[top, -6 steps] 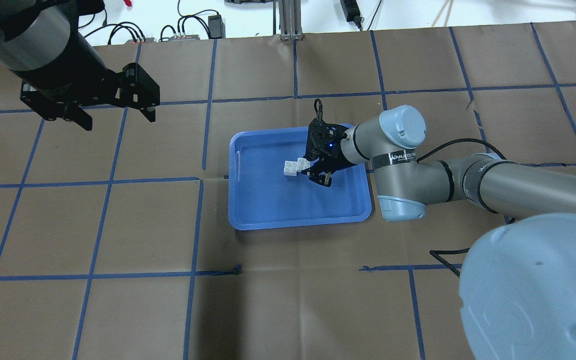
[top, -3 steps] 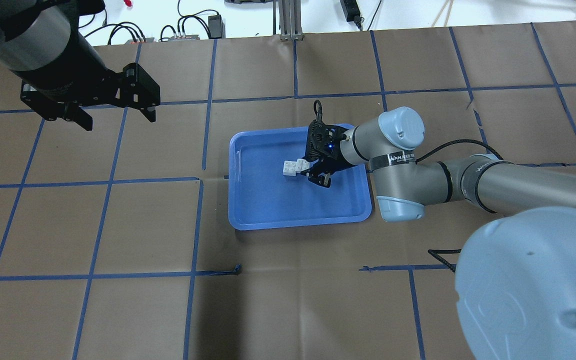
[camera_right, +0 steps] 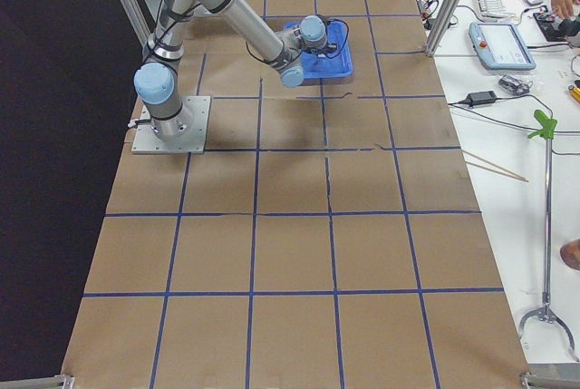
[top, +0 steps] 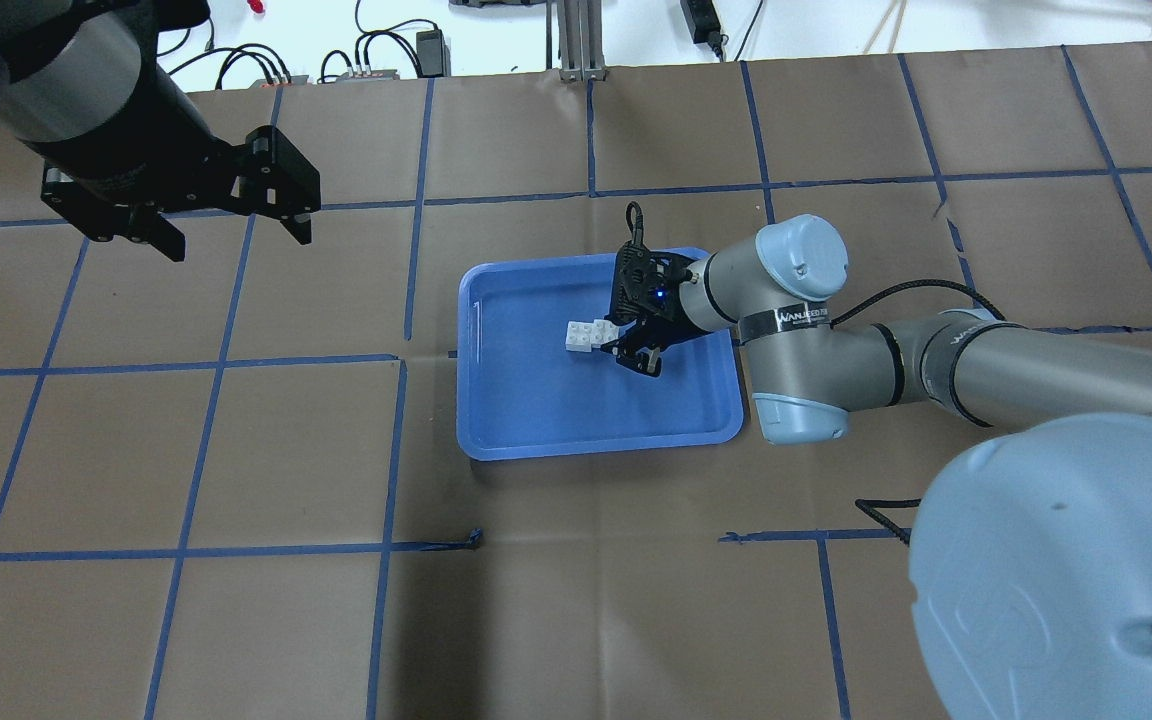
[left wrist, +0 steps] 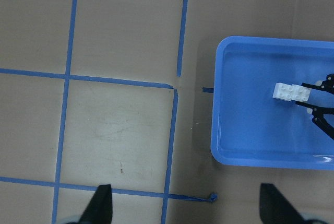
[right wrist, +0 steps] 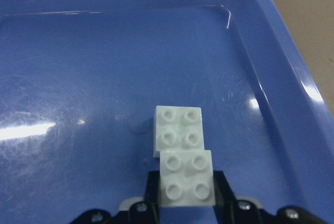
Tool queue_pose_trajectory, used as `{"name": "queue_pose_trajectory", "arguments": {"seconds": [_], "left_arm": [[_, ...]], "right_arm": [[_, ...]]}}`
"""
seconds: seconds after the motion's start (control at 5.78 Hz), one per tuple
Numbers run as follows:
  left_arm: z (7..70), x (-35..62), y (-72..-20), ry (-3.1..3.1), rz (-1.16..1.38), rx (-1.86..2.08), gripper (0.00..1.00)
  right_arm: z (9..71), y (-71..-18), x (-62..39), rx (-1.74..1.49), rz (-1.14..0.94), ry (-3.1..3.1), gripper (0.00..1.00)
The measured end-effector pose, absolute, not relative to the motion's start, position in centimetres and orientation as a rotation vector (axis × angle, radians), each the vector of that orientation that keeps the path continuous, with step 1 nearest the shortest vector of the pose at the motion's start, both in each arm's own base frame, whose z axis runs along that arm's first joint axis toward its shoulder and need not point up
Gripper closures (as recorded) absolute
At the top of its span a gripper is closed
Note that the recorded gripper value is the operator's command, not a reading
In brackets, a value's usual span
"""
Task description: Assemble white blocks and place on blue tray
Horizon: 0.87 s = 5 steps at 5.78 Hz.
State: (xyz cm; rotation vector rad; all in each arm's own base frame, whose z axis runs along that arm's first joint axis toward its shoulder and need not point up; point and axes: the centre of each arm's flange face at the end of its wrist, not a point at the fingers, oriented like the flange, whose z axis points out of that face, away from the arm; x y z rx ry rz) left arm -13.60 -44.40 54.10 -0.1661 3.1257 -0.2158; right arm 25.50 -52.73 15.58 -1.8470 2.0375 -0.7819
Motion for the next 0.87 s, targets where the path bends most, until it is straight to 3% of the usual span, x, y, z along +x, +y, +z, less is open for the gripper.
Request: {"name": "queue_pose_trajectory", "arguments": {"seconds": [0.87], "left_arm": [[54.1, -13.6, -44.4, 3.126, -0.216, -0.166, 0.01]], "right_arm": [[15.3, -52.77, 25.51, -1.842, -0.776, 2.04, 0.68]]}}
